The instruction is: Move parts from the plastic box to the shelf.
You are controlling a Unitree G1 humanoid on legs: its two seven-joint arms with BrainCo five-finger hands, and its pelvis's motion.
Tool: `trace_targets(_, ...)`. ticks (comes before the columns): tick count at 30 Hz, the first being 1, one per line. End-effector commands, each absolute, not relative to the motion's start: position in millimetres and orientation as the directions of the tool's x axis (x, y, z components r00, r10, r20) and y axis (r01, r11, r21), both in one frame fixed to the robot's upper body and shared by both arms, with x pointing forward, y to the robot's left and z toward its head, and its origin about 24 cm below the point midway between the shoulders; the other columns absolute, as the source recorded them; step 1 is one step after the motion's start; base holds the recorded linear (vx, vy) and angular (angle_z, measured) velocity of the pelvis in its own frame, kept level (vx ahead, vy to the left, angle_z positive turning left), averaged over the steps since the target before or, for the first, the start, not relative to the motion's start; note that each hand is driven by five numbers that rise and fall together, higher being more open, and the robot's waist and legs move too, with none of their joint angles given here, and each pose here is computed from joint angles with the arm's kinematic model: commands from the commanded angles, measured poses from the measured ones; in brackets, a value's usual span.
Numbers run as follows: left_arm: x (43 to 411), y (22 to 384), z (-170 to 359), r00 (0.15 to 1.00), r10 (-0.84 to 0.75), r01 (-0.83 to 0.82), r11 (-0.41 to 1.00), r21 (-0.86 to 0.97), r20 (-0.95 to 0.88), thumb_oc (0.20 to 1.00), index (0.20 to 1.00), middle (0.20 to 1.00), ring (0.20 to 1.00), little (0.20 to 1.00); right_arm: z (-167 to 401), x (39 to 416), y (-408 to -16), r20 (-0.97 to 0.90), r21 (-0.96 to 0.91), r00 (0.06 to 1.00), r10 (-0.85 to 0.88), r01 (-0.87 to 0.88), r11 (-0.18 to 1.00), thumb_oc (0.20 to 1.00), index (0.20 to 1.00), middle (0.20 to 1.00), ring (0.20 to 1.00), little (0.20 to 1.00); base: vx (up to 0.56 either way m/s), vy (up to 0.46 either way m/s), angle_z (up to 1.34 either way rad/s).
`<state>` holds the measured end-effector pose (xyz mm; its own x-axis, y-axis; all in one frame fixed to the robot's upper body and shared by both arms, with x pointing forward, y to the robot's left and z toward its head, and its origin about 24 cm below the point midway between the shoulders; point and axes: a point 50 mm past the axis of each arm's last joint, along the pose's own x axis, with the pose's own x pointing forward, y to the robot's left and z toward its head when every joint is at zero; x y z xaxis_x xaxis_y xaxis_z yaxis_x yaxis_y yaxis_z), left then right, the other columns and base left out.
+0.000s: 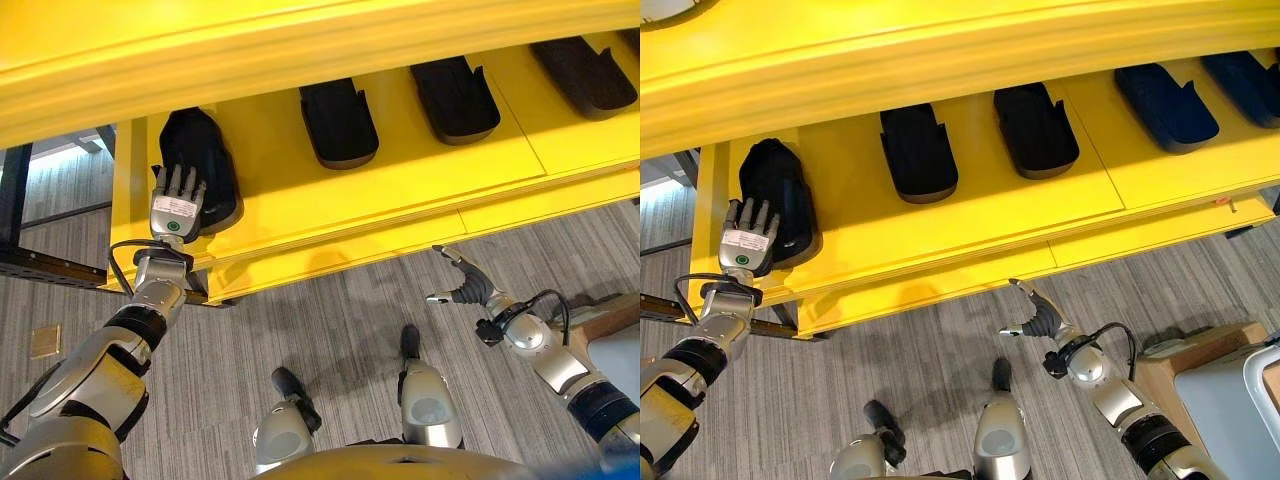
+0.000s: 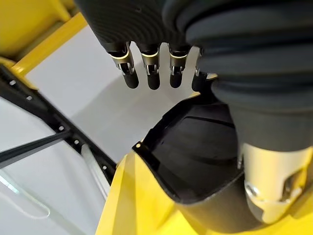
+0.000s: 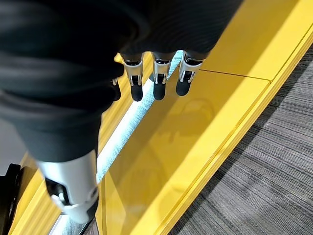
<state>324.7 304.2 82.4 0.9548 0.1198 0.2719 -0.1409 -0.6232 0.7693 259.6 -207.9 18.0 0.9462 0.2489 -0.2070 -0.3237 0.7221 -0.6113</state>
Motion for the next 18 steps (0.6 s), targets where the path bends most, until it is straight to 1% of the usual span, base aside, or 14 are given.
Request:
trace_targets(1,320.8,322.7,99.1,0.910,0.198,-0.158,-0.646,0.747,0.363,1.000,1.000,1.000,1.000,1.000,22.4,262.2,-198.3,-0.152,-0.608,0.946,0.288,-0.319,0.727,1.000,1.000,1.000,1.000,1.000,0.00,0.000,0.00)
trace_targets(3,320.4,321.3,96.2,0.910,0.204,-0.145,-0.656,0.740,0.360,1.000,1.000,1.000,1.000,1.000,21.1,262.6,-197.2,-0.157,-0.607,0.945,0.286,-0.320,0.727,1.000,1.000,1.000,1.000,1.000,0.00,0.000,0.00)
trace_targets(8,322.9,321.2,96.6,0.892,0.263,-0.134,-0.620,0.773,0.366,1.000,1.000,1.000,1.000,1.000,22.1,265.6,-193.0,-0.147,-0.607,0.946,0.290,-0.318,0.728,1.000,1.000,1.000,1.000,1.000,0.00,0.000,0.00)
trace_targets(12,325.3,321.3,99.6,0.884,0.277,-0.140,-0.610,0.780,0.376,1.000,1.000,1.000,1.000,1.000,23.8,266.8,-191.2,-0.137,-0.604,0.947,0.291,-0.312,0.733,1.000,1.000,1.000,1.000,1.000,0.00,0.000,0.00)
trace_targets(15,324.9,322.6,98.5,0.875,0.307,-0.115,-0.620,0.776,0.375,1.000,1.000,1.000,1.000,1.000,24.2,268.2,-189.7,-0.132,-0.604,0.948,0.290,-0.309,0.734,1.000,1.000,1.000,1.000,1.000,0.00,0.000,0.00)
trace_targets(18,323.8,324.2,99.9,0.857,0.304,-0.159,-0.612,0.774,0.416,1.000,1.000,1.000,1.000,1.000,23.0,268.0,-189.1,-0.127,-0.598,0.950,0.286,-0.304,0.741,1.000,1.000,1.000,1.000,1.000,0.00,-0.016,0.00)
